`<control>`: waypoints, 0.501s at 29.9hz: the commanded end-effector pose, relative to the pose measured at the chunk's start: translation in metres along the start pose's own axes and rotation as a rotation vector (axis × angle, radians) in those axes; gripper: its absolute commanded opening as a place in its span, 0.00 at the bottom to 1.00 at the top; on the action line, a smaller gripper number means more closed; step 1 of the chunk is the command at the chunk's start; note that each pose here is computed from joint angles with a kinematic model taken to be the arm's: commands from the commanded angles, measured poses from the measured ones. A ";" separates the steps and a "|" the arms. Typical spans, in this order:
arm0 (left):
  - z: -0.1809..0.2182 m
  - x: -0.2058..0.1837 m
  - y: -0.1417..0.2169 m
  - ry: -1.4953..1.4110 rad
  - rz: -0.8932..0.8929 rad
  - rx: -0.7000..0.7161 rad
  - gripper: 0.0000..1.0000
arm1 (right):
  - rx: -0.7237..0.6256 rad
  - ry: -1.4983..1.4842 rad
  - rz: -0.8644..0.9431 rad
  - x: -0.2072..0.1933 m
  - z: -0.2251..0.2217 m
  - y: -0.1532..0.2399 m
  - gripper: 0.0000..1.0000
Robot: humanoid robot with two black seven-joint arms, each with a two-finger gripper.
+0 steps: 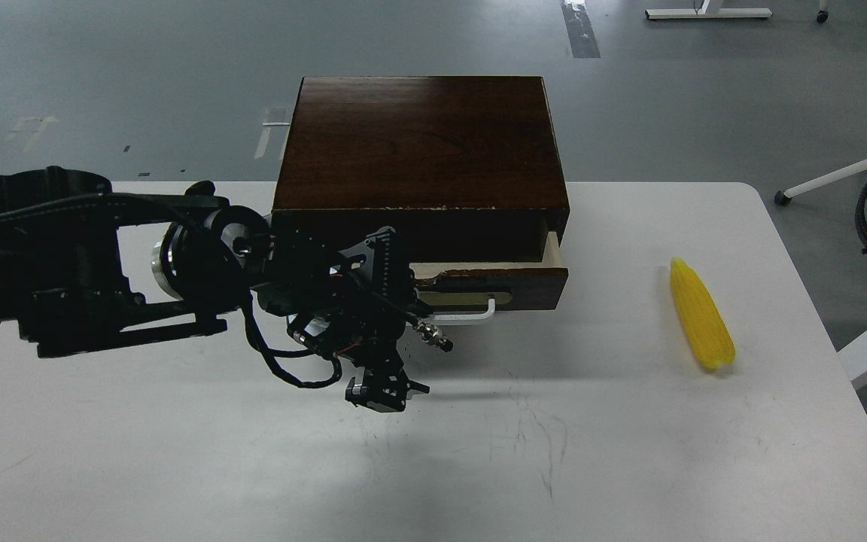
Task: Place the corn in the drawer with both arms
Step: 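Hook the drawer handle with the left gripper and pull it toward the robot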
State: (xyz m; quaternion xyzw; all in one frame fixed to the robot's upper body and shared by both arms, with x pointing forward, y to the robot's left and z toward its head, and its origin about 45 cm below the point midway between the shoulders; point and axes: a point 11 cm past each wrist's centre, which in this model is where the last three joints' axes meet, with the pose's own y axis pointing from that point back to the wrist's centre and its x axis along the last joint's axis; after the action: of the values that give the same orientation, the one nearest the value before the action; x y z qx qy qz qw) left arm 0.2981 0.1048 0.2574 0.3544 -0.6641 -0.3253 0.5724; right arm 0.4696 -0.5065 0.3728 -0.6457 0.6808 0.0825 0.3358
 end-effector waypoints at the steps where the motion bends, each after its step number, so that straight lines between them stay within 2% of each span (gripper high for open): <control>1: 0.002 0.000 -0.001 0.000 0.002 -0.005 0.94 | 0.000 0.000 0.000 0.000 0.000 0.000 1.00; 15: 0.007 -0.006 -0.002 0.008 -0.009 -0.018 0.94 | 0.000 0.000 0.000 0.000 0.000 0.000 1.00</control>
State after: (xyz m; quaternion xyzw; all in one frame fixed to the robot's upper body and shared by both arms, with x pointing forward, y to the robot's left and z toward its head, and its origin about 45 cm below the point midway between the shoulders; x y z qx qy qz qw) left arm 0.2934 0.1057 0.2558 0.3499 -0.6627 -0.3286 0.5748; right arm 0.4694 -0.5067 0.3723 -0.6456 0.6811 0.0829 0.3354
